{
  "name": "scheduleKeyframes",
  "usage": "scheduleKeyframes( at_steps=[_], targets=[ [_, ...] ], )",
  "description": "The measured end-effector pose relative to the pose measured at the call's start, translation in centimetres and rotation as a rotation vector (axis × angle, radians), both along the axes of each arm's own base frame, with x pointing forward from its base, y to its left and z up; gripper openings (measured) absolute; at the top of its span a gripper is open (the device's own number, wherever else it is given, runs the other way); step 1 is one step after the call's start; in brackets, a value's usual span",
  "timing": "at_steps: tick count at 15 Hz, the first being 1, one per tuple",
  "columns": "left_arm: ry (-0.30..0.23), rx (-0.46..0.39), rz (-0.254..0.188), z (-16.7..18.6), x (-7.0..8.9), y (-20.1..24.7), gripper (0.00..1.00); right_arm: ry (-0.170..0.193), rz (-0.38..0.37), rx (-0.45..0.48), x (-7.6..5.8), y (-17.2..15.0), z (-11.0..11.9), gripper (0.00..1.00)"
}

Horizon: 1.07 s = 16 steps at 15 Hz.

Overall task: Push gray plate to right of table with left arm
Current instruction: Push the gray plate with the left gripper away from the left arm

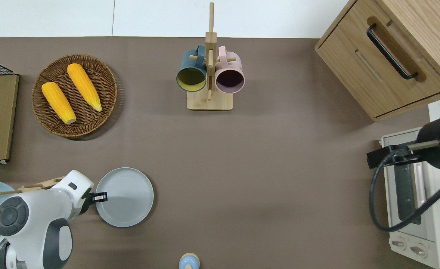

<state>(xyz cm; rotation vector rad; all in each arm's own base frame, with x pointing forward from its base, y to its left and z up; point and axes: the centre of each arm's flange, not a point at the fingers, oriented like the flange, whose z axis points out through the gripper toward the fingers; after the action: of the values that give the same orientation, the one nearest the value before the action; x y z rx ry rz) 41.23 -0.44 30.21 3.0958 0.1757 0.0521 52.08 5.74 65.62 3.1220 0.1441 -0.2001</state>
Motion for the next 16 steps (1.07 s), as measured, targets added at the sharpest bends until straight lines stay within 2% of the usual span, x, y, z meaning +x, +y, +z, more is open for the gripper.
scheduleKeyframes(
  at_steps=[8, 11, 16],
  targets=[
    [-0.004, -0.002, 0.001, 0.2, 0.0, -0.2, 0.02, 0.000, 0.000, 0.000, 0.0, 0.0, 0.0, 0.99],
    [-0.002, -0.006, 0.044, 0.2, 0.0, -1.3, 0.02, 0.000, 0.000, 0.000, 0.0, 0.0, 0.0, 0.99],
    [-0.001, -0.018, 0.127, 0.2, -0.4, -8.2, 0.02, 0.000, 0.000, 0.000, 0.0, 0.0, 0.0, 0.99]
  ],
)
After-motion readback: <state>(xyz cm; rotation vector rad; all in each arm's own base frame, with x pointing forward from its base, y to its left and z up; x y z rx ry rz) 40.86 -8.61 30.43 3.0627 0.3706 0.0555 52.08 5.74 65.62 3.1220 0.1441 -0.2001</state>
